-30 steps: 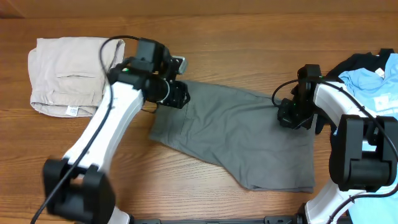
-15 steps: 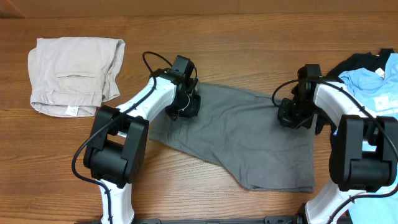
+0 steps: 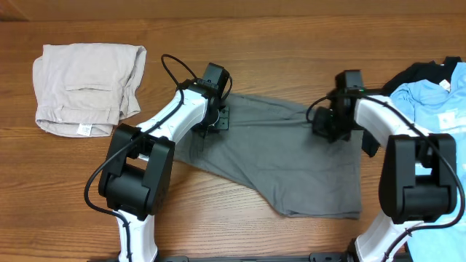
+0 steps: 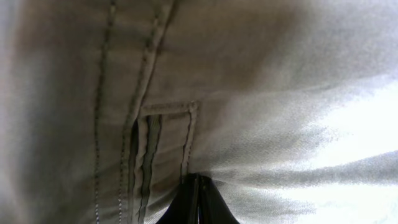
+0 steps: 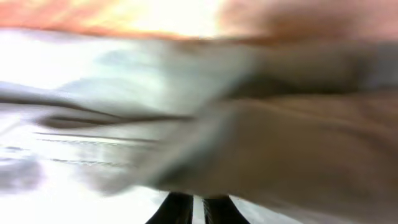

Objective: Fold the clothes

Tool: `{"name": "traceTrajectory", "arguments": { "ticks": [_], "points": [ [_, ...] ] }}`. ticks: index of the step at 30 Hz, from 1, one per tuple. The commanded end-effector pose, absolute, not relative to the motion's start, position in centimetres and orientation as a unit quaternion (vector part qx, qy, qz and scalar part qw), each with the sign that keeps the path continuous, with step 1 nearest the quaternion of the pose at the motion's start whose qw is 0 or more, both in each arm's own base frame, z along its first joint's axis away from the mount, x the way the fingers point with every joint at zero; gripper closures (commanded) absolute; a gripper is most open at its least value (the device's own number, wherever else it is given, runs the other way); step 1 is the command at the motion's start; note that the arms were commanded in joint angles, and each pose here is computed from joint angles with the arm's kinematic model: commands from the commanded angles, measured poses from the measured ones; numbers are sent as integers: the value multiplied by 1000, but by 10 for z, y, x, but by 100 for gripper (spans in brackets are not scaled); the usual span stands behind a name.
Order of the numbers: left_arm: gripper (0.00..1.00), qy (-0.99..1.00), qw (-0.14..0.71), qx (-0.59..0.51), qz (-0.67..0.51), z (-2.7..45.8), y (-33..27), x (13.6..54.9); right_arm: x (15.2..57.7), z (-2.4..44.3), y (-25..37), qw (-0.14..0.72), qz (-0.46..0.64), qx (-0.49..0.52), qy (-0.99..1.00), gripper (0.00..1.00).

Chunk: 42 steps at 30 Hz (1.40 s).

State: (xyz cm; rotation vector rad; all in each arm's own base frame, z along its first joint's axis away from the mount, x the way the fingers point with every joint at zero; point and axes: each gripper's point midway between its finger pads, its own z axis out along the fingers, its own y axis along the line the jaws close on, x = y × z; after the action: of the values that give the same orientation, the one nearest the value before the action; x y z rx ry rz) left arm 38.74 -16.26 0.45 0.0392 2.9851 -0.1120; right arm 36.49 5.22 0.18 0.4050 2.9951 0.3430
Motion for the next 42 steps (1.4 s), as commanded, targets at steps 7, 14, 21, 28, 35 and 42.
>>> {"name": "traceTrajectory", "arguments": {
  "ticks": [7, 14, 21, 28, 35, 42],
  "points": [
    [96, 998, 45, -39, 14, -25, -126, 375, 383, -5, 91, 89, 135, 83, 983, 89],
    [96, 989, 93, 22, -117, 36, -177, 402, 397, 32, 88, 88, 154, 94, 980, 91],
    [96, 973, 158, 70, -154, 97, -196, 413, 380, 93, 64, 46, 127, 123, 983, 96],
    [96, 988, 136, 57, -40, 50, -157, 412, 343, 74, 0, -7, 0, 207, 978, 96],
    [96, 994, 97, 55, -21, -10, -155, 415, 348, 38, -17, 24, -4, 230, 973, 96],
    [96, 996, 85, 22, 2, -24, -140, 414, 349, -4, -19, 66, -1, 230, 971, 96]
  ]
}}
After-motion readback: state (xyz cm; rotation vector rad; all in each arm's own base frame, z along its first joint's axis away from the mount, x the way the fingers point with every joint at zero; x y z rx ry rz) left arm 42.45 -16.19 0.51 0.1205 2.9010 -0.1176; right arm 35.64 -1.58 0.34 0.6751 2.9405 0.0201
